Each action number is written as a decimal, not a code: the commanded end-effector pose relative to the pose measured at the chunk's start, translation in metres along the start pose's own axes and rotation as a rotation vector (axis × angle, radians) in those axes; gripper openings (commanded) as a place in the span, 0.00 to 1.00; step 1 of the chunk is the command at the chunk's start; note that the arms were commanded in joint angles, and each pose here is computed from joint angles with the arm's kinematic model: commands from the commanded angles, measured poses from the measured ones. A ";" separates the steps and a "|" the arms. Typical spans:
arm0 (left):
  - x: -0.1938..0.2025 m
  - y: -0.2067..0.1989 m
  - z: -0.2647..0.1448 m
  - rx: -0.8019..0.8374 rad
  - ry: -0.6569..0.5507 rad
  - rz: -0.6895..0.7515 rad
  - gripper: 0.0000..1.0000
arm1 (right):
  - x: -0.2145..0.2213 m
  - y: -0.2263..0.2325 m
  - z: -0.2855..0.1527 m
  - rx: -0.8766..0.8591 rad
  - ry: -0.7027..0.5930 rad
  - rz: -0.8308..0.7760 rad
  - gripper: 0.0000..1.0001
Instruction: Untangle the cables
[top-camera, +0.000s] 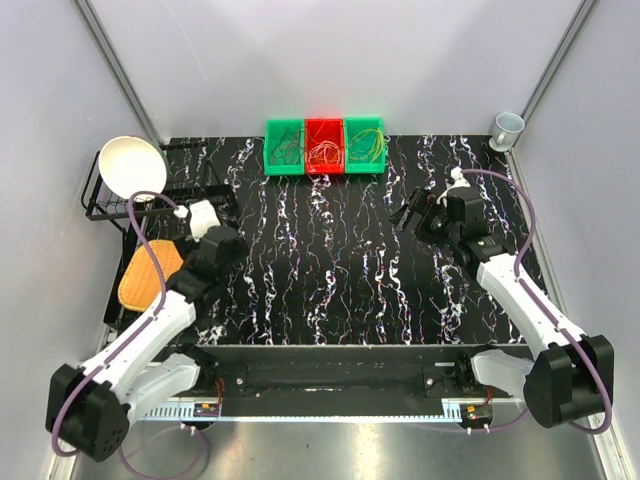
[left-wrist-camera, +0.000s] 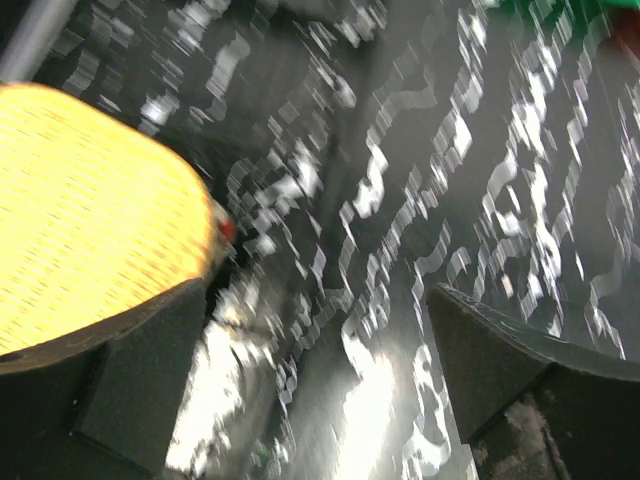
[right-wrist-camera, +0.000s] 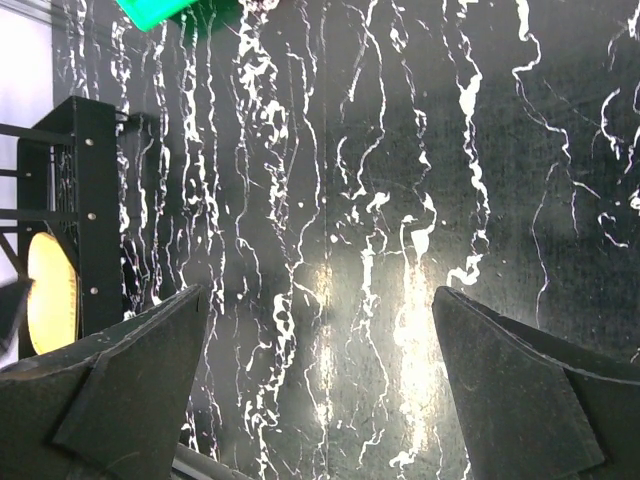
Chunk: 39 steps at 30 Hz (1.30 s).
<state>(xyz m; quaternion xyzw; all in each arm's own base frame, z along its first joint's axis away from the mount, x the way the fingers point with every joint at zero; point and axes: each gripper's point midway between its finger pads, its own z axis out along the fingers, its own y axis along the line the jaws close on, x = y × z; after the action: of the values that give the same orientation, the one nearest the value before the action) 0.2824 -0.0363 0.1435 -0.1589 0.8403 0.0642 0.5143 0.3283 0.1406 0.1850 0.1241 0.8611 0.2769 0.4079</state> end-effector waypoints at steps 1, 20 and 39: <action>-0.047 0.034 0.021 -0.238 -0.192 -0.058 0.99 | 0.000 0.003 0.005 -0.027 -0.004 0.015 1.00; -0.040 0.016 0.080 0.101 -0.424 0.156 0.98 | 0.015 0.000 0.014 -0.046 0.053 0.030 1.00; -0.032 0.022 0.096 0.172 -0.448 0.085 0.99 | -0.027 -0.047 0.020 0.187 -0.213 -0.025 1.00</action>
<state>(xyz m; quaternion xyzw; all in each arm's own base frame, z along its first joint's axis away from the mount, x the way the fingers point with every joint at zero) 0.3650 0.0336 0.1153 -0.0792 0.7294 0.0873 0.6739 0.3446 0.1326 0.1464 0.1509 0.8666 0.2473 0.4062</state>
